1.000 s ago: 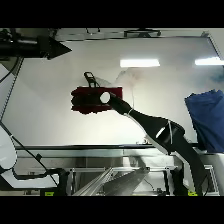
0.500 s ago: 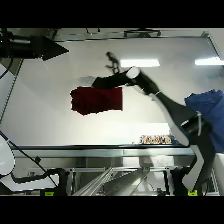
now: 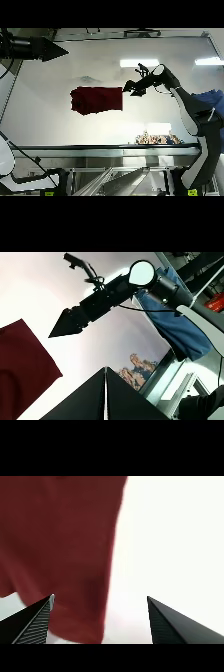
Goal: Fold the shirts.
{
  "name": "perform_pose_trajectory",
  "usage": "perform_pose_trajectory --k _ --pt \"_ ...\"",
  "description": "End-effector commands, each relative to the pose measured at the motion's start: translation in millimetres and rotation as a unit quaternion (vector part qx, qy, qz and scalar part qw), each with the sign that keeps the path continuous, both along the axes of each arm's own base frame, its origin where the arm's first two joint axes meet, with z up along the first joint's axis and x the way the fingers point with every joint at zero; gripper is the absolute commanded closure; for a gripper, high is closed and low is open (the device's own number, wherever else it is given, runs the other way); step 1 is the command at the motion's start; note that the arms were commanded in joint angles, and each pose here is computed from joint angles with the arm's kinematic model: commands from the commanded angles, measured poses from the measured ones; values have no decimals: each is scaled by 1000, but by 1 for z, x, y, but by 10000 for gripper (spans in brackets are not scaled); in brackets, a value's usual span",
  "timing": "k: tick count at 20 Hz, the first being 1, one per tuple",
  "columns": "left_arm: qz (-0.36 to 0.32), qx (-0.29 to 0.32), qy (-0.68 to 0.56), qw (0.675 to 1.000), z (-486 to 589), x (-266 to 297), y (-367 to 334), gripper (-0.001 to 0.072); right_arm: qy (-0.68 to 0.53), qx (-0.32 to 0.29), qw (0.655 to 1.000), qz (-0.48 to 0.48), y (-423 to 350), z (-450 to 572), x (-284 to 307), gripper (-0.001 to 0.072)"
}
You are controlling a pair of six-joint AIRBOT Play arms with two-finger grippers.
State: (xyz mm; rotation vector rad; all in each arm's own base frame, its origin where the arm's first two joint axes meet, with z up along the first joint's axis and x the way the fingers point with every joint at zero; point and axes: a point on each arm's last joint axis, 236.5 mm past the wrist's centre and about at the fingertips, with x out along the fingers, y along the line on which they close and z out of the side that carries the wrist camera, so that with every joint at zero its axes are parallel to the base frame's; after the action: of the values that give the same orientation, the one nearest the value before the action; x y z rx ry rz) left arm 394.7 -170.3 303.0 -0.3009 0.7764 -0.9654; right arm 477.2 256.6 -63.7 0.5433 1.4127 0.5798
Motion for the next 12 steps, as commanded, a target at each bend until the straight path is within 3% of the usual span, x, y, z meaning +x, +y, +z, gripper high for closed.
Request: perform_pose_trajectory --k 1,6,7,8,9,10,12 --pt "0 0 0 1000 0 0 0 708 27 35 999 10 25 -29 -9 77" --pt "-5 3 4 1000 -2 -3 0 707 12 53 998 27 60 -41 -15 85" --pt "-6 3 4 1000 -2 -3 0 707 5 73 997 31 69 -33 -15 214" --pt "-6 4 5 1000 -2 -4 0 707 -4 105 994 36 78 -20 -14 499" --pt "-7 4 5 1000 -2 -4 0 707 -12 134 990 33 85 -4 -11 619" --pt "-7 4 5 1000 -2 -4 0 708 -27 156 987 31 89 14 -7 690" --pt "-7 4 5 1000 -2 -4 0 708 -72 169 982 34 84 56 3 685"
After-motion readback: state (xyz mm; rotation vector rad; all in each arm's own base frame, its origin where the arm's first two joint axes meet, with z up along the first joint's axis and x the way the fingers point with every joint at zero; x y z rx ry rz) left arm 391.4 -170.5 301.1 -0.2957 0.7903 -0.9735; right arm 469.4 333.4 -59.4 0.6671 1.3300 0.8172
